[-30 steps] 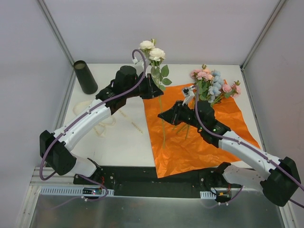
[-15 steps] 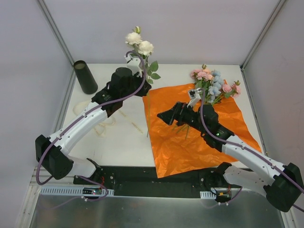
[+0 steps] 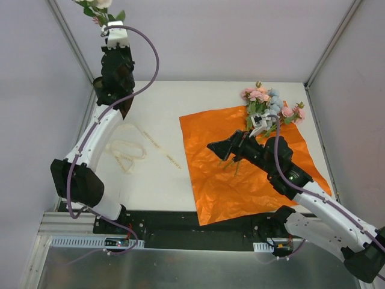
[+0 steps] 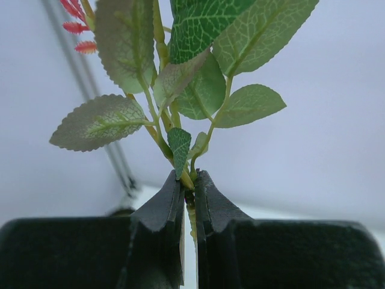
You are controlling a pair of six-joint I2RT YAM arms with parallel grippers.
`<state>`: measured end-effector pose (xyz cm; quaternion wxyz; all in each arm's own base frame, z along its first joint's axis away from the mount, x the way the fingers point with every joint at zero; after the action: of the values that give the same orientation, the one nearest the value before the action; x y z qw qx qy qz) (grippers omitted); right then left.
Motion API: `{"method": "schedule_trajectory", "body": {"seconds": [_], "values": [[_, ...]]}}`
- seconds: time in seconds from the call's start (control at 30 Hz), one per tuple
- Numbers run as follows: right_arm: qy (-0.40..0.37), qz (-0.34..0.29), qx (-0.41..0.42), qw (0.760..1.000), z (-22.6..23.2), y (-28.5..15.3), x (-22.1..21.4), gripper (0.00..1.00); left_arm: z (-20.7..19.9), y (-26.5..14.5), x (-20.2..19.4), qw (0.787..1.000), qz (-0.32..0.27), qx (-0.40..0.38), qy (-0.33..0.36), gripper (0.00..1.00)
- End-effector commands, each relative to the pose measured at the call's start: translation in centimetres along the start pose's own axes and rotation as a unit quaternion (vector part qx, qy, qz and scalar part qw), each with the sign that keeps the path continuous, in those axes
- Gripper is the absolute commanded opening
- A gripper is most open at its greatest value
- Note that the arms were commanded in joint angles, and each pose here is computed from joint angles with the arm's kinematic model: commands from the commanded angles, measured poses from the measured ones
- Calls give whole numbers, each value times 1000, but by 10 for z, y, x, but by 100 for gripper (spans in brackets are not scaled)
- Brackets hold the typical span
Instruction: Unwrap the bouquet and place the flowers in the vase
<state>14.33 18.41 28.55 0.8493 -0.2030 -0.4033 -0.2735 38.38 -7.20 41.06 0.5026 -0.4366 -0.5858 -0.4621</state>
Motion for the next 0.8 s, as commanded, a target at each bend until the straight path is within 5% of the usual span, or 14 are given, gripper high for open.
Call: {"method": "schedule_trajectory", "body": {"seconds": [0.0, 0.2, 0.37, 0.77], "values": [[-11, -39, 56, 998, 27, -18, 27, 100, 30, 28, 76, 974, -201, 107, 1, 0], [-27, -52, 59, 997, 32, -34, 33, 99, 45, 47, 102, 962, -245, 117, 26, 0], [-54, -69, 34, 996, 32, -39, 40, 99, 65, 54, 100, 963, -224, 151, 29, 0], [-52, -60, 30, 996, 30, -36, 38, 99, 103, 78, 27, 972, -151, 178, 40, 0]]}}
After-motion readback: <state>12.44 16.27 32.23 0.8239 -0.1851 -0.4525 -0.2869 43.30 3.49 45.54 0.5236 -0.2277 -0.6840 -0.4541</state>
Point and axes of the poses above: each gripper's point midway between its finger pads, its own y axis out along the fingers, its own z axis along the line the jaws close on, x = y × z, the point moved 10 cm from there along -y, back along the fingers, and after that the axes turned 8 degrees about -y, right-handed, at the moved point
